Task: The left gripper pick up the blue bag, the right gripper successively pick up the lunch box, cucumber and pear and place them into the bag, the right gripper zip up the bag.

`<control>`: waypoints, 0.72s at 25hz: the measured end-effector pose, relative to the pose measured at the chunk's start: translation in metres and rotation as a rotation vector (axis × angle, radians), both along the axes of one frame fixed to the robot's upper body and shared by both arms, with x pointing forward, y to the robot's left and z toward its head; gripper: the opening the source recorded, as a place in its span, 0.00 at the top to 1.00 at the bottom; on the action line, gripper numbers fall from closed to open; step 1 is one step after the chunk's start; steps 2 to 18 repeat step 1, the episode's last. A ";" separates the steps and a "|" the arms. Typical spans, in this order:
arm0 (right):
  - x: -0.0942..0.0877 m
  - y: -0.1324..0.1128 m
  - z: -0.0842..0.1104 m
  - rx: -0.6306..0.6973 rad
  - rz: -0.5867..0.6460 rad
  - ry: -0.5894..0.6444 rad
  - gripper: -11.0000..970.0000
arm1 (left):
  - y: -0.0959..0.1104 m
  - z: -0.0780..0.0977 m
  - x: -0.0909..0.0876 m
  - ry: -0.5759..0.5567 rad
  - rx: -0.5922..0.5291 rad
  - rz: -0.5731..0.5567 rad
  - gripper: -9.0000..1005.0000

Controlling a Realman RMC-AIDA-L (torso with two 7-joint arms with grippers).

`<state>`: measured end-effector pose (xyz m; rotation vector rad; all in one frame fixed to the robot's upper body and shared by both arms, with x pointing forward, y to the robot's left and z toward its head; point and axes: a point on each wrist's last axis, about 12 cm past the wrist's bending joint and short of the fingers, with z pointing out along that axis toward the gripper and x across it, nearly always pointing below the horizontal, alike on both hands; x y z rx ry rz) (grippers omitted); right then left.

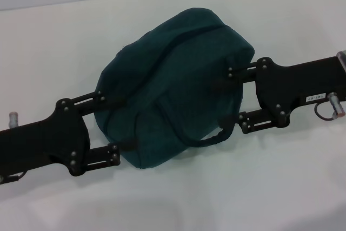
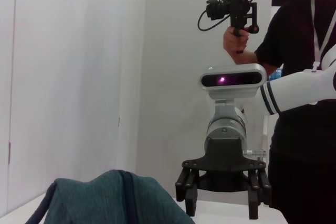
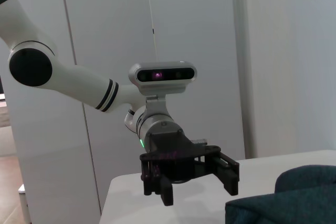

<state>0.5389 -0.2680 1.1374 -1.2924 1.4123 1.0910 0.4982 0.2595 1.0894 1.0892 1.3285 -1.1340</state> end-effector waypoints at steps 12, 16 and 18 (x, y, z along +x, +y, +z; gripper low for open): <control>0.000 0.000 0.000 0.000 0.000 0.000 0.32 | 0.000 0.000 0.000 0.000 0.000 0.000 0.26; 0.000 0.000 0.000 0.000 0.000 0.000 0.32 | 0.000 0.000 0.000 0.000 0.000 0.000 0.26; 0.000 0.000 0.000 0.000 0.000 0.000 0.32 | 0.000 0.000 0.000 0.000 0.000 0.000 0.26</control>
